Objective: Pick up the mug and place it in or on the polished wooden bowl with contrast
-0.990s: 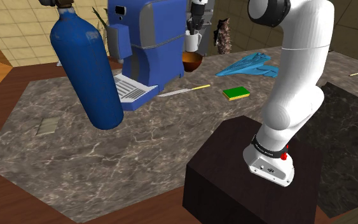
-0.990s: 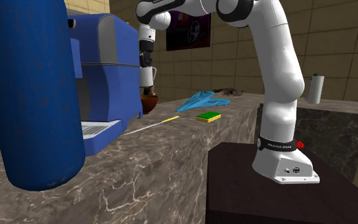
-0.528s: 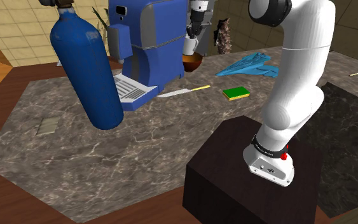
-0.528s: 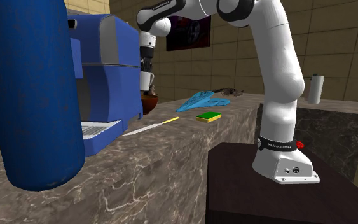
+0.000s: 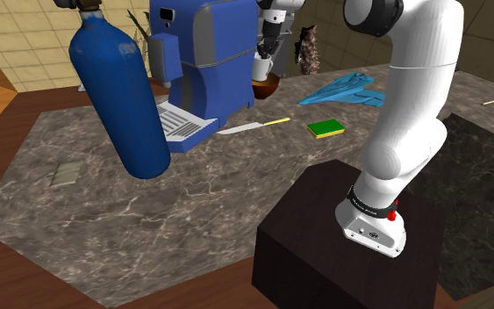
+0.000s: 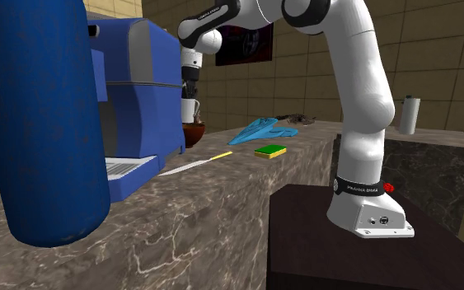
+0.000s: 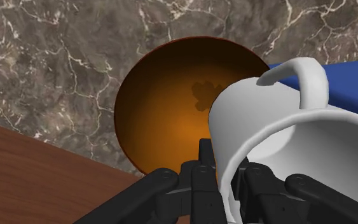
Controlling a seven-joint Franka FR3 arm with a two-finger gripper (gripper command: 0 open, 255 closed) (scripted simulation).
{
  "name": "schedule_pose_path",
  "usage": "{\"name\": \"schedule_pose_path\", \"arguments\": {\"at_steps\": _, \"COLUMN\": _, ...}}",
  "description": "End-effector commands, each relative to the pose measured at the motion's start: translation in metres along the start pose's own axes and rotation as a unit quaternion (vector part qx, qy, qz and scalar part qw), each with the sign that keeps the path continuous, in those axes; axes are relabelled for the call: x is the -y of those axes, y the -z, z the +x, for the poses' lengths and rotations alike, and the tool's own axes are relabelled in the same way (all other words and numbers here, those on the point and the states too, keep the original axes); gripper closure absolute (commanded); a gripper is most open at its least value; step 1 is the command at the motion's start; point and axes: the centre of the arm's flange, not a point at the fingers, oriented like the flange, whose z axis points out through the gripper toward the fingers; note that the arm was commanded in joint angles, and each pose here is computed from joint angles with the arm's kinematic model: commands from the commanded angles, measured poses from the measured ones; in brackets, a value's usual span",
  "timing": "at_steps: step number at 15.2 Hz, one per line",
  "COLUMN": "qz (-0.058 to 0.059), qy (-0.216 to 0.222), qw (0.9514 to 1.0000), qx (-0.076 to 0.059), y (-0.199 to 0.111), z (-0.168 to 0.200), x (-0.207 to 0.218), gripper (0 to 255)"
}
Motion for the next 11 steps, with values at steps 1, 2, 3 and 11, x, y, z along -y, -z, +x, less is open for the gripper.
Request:
{"name": "schedule_pose_path", "arguments": {"at_steps": 1, "qz": 0.003, "qy": 0.002, "qw": 0.9999, "qx": 0.011, "y": -0.0138, "z": 0.0012, "x": 0.0036, "gripper": 255}}
{"name": "schedule_pose_path", "arguments": {"at_steps": 2, "qz": 0.003, "qy": 0.002, "qw": 0.9999, "qx": 0.011, "y": -0.0138, "z": 0.0012, "x": 0.0036, "gripper": 255}}
{"name": "schedule_pose_path", "arguments": {"at_steps": 3, "qz": 0.003, "qy": 0.002, "qw": 0.9999, "qx": 0.011, "y": -0.0138, "z": 0.0012, "x": 0.0036, "gripper": 255}}
{"name": "schedule_pose_path", "arguments": {"at_steps": 11, "qz": 0.003, "qy": 0.002, "qw": 0.9999, "qx": 0.011, "y": -0.0138, "z": 0.0012, "x": 0.0037, "gripper": 0}}
